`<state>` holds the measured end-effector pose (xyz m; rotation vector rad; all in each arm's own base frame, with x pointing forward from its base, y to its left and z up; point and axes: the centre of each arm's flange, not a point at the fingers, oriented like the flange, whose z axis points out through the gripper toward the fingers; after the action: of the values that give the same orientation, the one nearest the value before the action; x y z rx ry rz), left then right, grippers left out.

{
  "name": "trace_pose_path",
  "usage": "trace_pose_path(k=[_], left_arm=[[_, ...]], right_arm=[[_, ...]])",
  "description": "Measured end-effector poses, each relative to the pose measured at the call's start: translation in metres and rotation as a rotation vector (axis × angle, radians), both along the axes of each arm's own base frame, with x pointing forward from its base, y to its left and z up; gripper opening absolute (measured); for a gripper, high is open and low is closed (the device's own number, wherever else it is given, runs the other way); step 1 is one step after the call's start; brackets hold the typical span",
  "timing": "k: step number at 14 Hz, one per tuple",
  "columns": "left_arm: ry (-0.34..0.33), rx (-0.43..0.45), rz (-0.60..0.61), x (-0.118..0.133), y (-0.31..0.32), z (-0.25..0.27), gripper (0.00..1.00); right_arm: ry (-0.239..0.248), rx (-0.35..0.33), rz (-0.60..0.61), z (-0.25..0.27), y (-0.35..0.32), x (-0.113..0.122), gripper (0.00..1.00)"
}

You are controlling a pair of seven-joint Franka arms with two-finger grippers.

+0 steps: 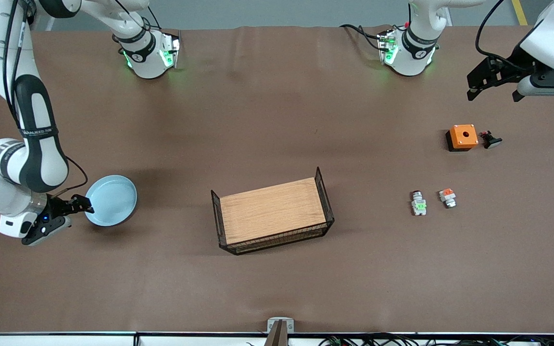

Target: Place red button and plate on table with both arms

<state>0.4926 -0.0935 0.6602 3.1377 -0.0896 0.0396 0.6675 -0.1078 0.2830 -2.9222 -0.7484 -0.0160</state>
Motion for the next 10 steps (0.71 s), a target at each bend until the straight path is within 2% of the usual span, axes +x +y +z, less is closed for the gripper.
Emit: trace_pose_path(k=[1, 4, 7, 10], left_arm=[[0.000, 0.001, -0.004, 0.000, -0.002, 0.000, 1.00], [-0.001, 0.002, -0.008, 0.000, -0.004, -0.001, 1.00], [-0.002, 0.002, -0.007, 0.000, -0.004, -0.001, 1.00], [-0.003, 0.001, -0.006, 0.000, -0.004, 0.000, 1.00]], right_arm=[[0.024, 0.004, -0.028, 0.020, 0.010, 0.004, 1.00], [0.077, -0.075, -0.091, 0.083, 0.038, 0.006, 1.00], [0.128, -0.134, -0.140, 0.140, 0.067, -0.006, 1.00], [0.148, -0.151, -0.291, 0.190, 0.074, -0.025, 1.00]])
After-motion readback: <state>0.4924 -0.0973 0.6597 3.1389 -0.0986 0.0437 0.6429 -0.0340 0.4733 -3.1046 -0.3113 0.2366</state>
